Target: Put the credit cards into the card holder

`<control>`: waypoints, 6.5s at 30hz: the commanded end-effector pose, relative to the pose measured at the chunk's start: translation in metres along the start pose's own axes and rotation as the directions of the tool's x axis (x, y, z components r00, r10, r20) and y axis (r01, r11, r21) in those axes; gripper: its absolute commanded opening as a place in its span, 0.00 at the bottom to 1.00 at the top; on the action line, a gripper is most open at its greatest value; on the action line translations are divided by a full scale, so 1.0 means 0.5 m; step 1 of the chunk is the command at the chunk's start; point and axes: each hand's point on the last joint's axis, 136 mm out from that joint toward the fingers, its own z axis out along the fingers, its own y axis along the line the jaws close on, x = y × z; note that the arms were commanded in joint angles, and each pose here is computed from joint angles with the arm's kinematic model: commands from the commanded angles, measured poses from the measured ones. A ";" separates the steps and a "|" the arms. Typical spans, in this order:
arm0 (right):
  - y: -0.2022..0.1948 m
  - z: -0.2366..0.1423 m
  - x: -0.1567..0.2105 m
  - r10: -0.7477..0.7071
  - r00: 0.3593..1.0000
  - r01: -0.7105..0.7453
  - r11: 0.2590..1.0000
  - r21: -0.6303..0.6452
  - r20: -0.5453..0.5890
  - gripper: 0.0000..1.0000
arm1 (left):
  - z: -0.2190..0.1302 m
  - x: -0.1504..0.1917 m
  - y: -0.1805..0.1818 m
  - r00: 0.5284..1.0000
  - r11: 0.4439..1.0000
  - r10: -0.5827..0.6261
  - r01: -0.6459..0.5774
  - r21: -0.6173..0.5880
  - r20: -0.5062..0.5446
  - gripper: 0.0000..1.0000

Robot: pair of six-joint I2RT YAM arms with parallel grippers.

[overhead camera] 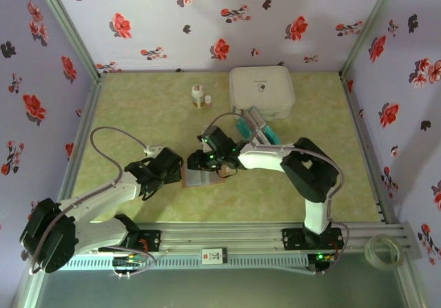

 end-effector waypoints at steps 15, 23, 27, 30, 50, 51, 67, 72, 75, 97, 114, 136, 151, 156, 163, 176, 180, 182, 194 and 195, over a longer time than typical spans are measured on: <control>-0.166 -0.094 0.021 -0.059 0.998 0.052 0.945 0.322 0.012 0.42 | 0.036 0.005 -0.059 0.995 0.996 0.084 -0.083 0.024 -0.049 1.00; -0.179 -0.074 0.030 -0.048 0.999 0.048 0.946 0.320 -0.010 0.41 | 0.055 0.019 -0.066 0.991 0.994 0.112 -0.112 0.006 -0.074 1.00; -0.180 -0.063 0.033 -0.040 0.999 0.044 0.950 0.310 -0.020 0.41 | 0.068 0.029 -0.065 0.988 0.992 0.127 -0.128 -0.009 -0.090 1.00; -0.181 -0.054 0.035 -0.033 0.999 0.040 0.952 0.302 -0.029 0.41 | 0.077 0.038 -0.065 0.985 0.990 0.137 -0.140 -0.019 -0.105 1.00; -0.138 -0.017 0.061 -0.057 0.995 0.077 0.963 0.257 -0.085 0.39 | 0.092 0.061 -0.065 0.981 0.987 0.151 -0.155 -0.028 -0.124 1.00; -0.132 -0.017 0.059 -0.053 0.995 0.072 0.966 0.247 -0.083 0.39 | 0.092 0.061 -0.064 0.981 0.988 0.148 -0.153 -0.028 -0.124 1.00; -0.007 -0.017 0.039 -0.090 0.995 0.095 0.988 0.120 -0.046 0.40 | 0.037 0.009 -0.035 0.996 0.998 0.063 -0.064 -0.015 -0.056 1.00; 0.003 0.024 0.038 -0.079 0.995 0.085 0.991 0.105 -0.065 0.40 | 0.013 -0.010 -0.004 0.999 0.999 0.023 -0.024 -0.024 -0.029 1.00; 0.006 0.053 0.037 -0.081 0.994 0.089 0.990 0.106 -0.078 0.40 | 0.000 -0.017 0.015 1.000 1.000 -0.001 0.001 -0.025 -0.012 1.00; 0.021 -0.157 -0.060 -0.186 0.980 0.170 0.965 0.202 0.065 0.43 | 0.006 -0.018 0.000 1.000 0.999 -0.005 0.006 0.032 -0.019 1.00; -0.290 -0.404 -0.091 -0.286 0.953 0.253 0.578 0.776 -0.098 0.40 | 0.019 -0.010 -0.041 0.998 0.996 0.041 -0.037 0.078 -0.051 1.00; -0.330 -0.349 -0.095 -0.264 0.943 0.318 0.543 0.777 -0.202 0.28 | 0.036 -0.003 -0.071 0.995 0.995 0.073 -0.067 0.080 -0.074 1.00; -0.318 -0.337 -0.094 -0.268 0.941 0.329 0.580 0.745 -0.206 0.07 | 0.038 0.001 -0.072 0.994 0.995 0.073 -0.067 0.078 -0.078 1.00; -0.314 -0.334 -0.094 -0.272 0.937 0.342 0.590 0.732 -0.218 0.00 | 0.037 0.001 -0.071 0.994 0.994 0.076 -0.070 0.078 -0.077 1.00; -0.275 -0.353 -0.111 -0.304 0.926 0.369 0.609 0.702 -0.223 0.00 | 0.032 -0.004 -0.071 0.994 0.994 0.086 -0.080 0.079 -0.072 1.00; -0.134 -0.432 -0.122 -0.353 0.935 0.280 0.768 0.577 0.016 0.00 | 0.032 -0.007 -0.085 0.991 0.989 0.119 -0.112 0.099 -0.067 1.00; -0.115 -0.428 -0.104 -0.307 0.941 0.204 0.849 0.488 0.141 0.00 | 0.043 0.006 -0.092 0.992 0.989 0.102 -0.092 0.118 -0.080 1.00; -0.112 -0.422 -0.094 -0.276 0.942 0.169 0.880 0.444 0.190 0.00 | 0.045 0.009 -0.103 0.993 0.987 0.084 -0.071 0.145 -0.083 1.00; -0.167 -0.394 -0.037 -0.182 0.948 0.067 0.915 0.397 0.261 0.00 | 0.058 0.024 -0.162 0.993 0.974 0.065 -0.042 0.224 -0.097 1.00; -0.169 -0.394 -0.035 -0.183 0.948 0.067 0.915 0.399 0.261 0.00 | 0.060 0.028 -0.167 0.993 0.973 0.063 -0.039 0.229 -0.101 1.00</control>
